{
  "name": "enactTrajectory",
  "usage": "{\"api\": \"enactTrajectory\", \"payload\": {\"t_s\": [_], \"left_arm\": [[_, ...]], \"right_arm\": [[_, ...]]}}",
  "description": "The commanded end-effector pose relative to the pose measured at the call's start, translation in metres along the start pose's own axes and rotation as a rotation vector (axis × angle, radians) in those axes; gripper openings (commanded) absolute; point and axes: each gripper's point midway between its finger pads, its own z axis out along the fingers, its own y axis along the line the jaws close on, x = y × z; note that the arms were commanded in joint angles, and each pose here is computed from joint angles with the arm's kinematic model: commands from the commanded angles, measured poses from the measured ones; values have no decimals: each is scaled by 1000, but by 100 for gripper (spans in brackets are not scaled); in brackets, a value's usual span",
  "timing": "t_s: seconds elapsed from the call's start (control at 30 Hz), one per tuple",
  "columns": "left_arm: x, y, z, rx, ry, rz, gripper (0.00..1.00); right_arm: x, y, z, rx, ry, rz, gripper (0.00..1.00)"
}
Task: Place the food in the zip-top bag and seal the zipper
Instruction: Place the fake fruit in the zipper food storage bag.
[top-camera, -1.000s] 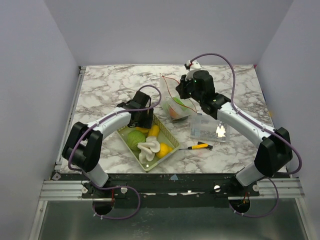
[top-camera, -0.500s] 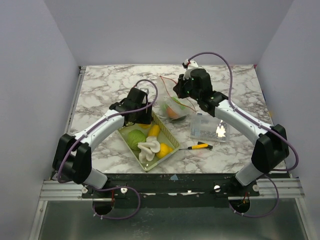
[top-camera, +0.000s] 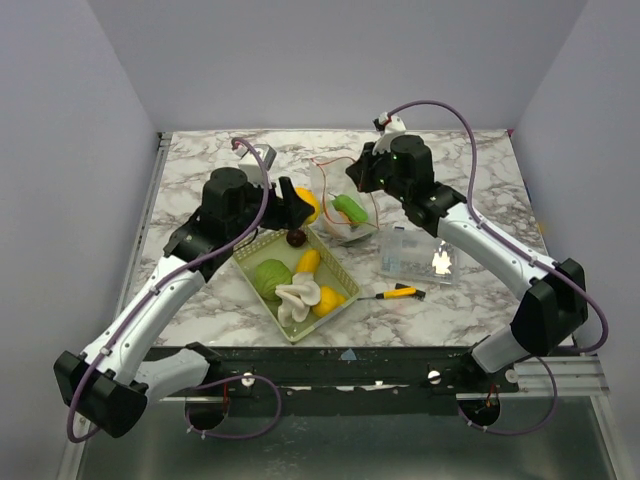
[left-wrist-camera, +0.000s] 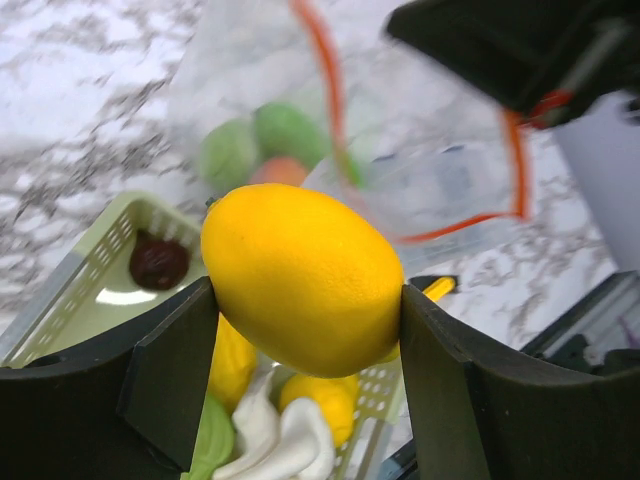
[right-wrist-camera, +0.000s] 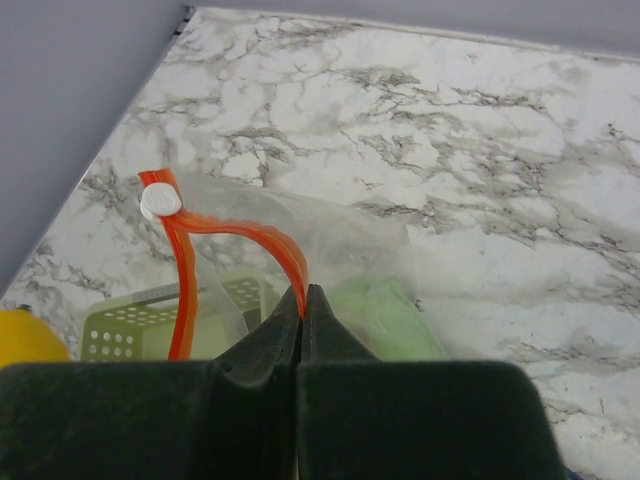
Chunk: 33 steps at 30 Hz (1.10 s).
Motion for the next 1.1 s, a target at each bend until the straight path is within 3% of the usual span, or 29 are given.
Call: {"api": "enactTrajectory", "payload": {"t_s": [0.0, 0.13, 0.27, 0.47, 0.6, 1.07], "left_arm": [[-45, -56, -7, 254, -125, -41, 9], [-64, -76, 7, 329, -134, -68, 6], [-64, -77, 33, 253, -108, -29, 4], [-54, -55, 59, -75, -102, 79, 4], [-45, -36, 63, -182, -147, 69, 3], [-15, -32, 89, -184, -94, 54, 3]], "right_arm": [[-14, 20, -3, -80, -28, 38, 1], [-24, 27, -7, -104, -53, 50, 1], [-30, 28, -12, -104, -70, 63, 1], [-40, 25, -21, -76, -104, 103, 1], [-39, 22, -21, -54, -108, 134, 1], [-40, 25, -22, -63, -106, 168, 1]]}}
